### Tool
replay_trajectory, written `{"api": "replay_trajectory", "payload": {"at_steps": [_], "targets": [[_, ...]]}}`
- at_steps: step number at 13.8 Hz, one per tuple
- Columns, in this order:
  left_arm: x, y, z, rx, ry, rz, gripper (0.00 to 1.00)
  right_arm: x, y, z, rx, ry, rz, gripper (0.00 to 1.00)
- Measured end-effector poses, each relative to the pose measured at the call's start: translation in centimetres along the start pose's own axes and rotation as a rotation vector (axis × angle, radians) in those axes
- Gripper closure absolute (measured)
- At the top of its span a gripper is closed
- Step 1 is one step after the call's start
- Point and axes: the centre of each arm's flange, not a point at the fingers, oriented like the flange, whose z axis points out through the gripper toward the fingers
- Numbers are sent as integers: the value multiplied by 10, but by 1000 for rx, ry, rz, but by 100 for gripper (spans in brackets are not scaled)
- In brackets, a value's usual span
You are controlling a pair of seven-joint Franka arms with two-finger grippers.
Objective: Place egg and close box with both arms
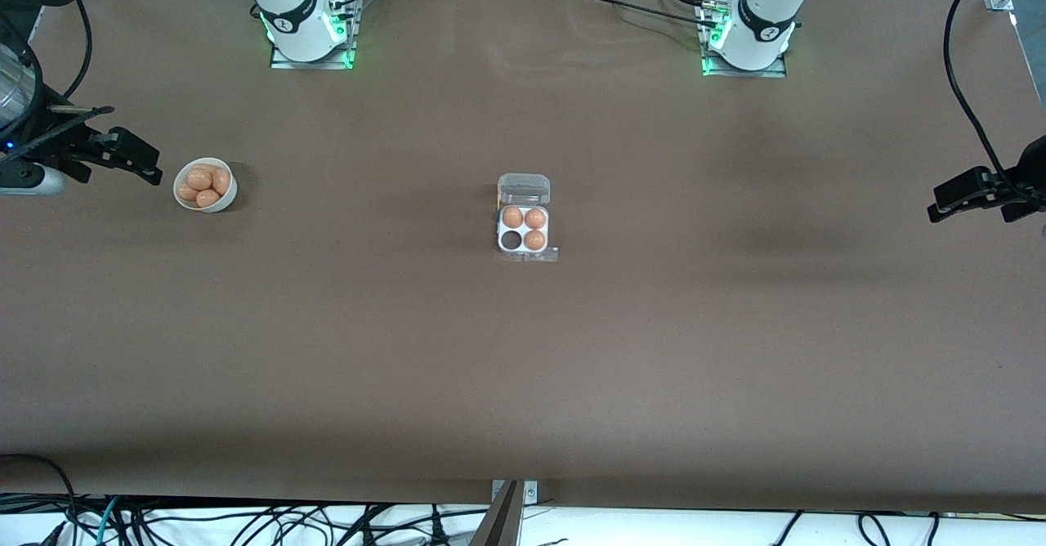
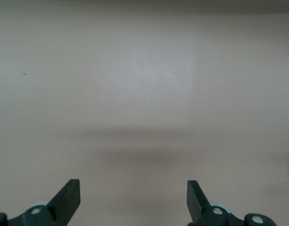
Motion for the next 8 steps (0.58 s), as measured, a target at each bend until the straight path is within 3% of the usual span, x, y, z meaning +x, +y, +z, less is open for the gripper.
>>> {"api": "replay_trajectory", "payload": {"at_steps": [8], "targets": [[1, -3, 2, 0, -3, -5, 0, 0, 0, 0, 0, 0, 0, 0]]}}
